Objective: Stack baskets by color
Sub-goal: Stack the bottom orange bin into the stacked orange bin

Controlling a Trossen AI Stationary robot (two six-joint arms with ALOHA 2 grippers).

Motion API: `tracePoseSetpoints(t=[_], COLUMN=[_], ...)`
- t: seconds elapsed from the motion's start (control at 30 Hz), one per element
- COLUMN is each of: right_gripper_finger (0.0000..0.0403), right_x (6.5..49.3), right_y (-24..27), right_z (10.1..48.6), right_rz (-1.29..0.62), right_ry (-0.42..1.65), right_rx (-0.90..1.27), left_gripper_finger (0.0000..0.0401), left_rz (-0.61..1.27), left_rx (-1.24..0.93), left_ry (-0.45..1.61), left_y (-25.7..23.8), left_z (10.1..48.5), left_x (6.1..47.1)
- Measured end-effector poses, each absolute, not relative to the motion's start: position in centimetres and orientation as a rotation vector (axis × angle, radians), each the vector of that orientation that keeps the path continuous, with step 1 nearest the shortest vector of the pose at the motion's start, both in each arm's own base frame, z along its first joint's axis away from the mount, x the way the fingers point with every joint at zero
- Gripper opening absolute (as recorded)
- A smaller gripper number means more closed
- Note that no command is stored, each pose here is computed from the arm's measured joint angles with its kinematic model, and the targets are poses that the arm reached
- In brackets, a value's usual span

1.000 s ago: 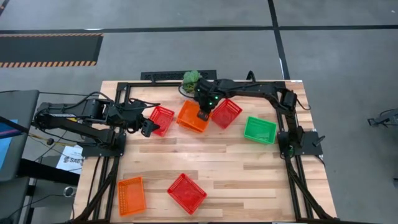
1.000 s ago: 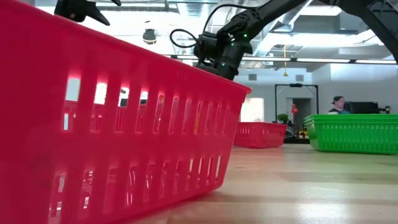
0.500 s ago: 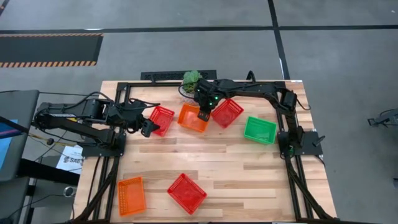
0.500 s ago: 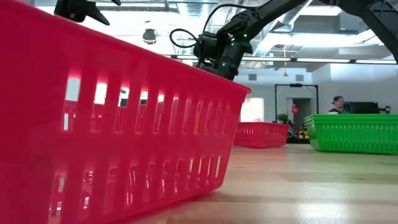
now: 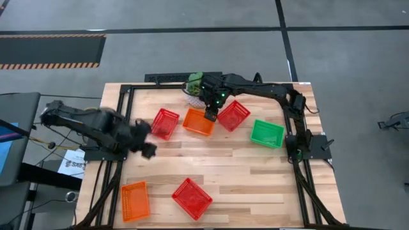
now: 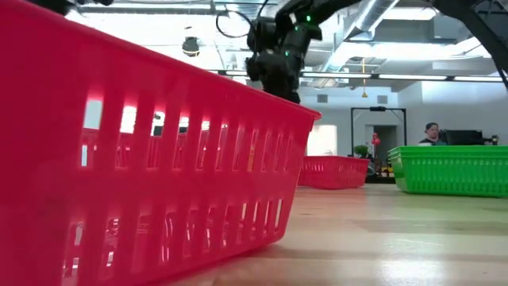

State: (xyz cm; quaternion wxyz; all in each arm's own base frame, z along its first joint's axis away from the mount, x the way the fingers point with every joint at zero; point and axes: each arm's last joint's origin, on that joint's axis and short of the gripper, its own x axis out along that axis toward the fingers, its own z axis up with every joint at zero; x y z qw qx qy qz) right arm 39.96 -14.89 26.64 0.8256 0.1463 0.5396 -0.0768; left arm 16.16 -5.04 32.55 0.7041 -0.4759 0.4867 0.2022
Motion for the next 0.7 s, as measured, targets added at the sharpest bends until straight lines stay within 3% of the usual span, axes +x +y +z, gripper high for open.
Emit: tracePoseSetpoints(t=[0.37,0.7], right_gripper_finger=[0.0171,0.0156], right_x=[38.6,35.9], right_y=[-13.5,-13.7], right_z=[31.7,36.1], right_rz=[-0.061,-0.093], right_ry=[1.243,1.165], right_rx=[0.215,0.205], left_gripper_finger=[0.0153,0.0010], left_rz=[0.513,0.755], left_rx=[-1.038,-0.958], left_ry=[1.447,1.529], left_y=[-16.6,-21.9], left_z=[27.7,23.1], left_x=[16.4,15.0])
